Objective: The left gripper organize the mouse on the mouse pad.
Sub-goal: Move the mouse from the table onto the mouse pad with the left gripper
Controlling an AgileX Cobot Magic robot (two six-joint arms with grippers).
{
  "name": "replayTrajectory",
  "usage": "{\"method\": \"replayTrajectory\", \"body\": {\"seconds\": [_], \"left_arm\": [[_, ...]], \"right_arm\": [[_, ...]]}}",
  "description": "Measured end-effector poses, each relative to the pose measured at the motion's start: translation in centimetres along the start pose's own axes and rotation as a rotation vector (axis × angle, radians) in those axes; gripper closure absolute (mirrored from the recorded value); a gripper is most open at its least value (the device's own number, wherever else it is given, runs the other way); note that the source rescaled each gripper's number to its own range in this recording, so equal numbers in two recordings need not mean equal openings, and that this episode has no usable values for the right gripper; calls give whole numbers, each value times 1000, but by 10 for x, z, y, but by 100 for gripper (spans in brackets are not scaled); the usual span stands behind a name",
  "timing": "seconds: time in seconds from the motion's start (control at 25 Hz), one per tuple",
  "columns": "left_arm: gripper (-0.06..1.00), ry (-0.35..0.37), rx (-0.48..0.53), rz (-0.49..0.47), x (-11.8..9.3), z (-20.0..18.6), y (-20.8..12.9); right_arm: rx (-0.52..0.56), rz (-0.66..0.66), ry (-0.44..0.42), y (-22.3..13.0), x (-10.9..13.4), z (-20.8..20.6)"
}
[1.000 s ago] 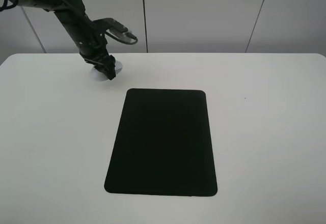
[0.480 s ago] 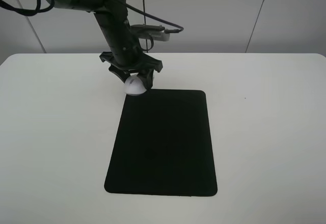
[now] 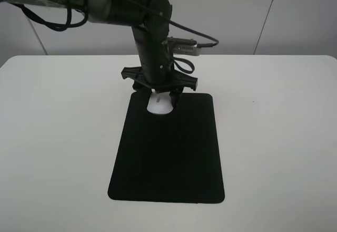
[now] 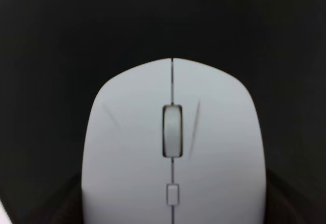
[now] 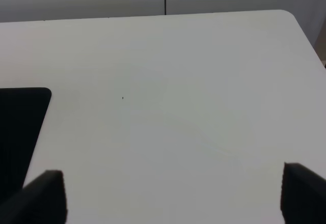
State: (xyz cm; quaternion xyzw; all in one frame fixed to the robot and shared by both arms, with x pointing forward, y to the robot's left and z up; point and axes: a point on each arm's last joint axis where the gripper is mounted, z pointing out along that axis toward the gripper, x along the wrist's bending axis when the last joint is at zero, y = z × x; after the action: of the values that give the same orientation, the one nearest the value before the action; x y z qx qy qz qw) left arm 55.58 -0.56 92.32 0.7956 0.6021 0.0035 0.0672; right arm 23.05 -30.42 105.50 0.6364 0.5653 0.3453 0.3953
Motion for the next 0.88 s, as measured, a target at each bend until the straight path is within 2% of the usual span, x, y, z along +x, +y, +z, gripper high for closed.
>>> {"method": "replayTrajectory", "body": {"seconds": [0.12,0.2,0.56,0.88], "left_arm": [[93,63,-11,-18,-6,8,-13],[93,76,-28,-31,-11,11,-22],[93,25,-77,-56,-40,23,-55],[93,11,-77,-116,-40,38,-70]], "right_arm": [[0,0,0,0,0,0],[0,0,0,0,0,0],[0,0,0,0,0,0],[0,0,0,0,0,0]]}}
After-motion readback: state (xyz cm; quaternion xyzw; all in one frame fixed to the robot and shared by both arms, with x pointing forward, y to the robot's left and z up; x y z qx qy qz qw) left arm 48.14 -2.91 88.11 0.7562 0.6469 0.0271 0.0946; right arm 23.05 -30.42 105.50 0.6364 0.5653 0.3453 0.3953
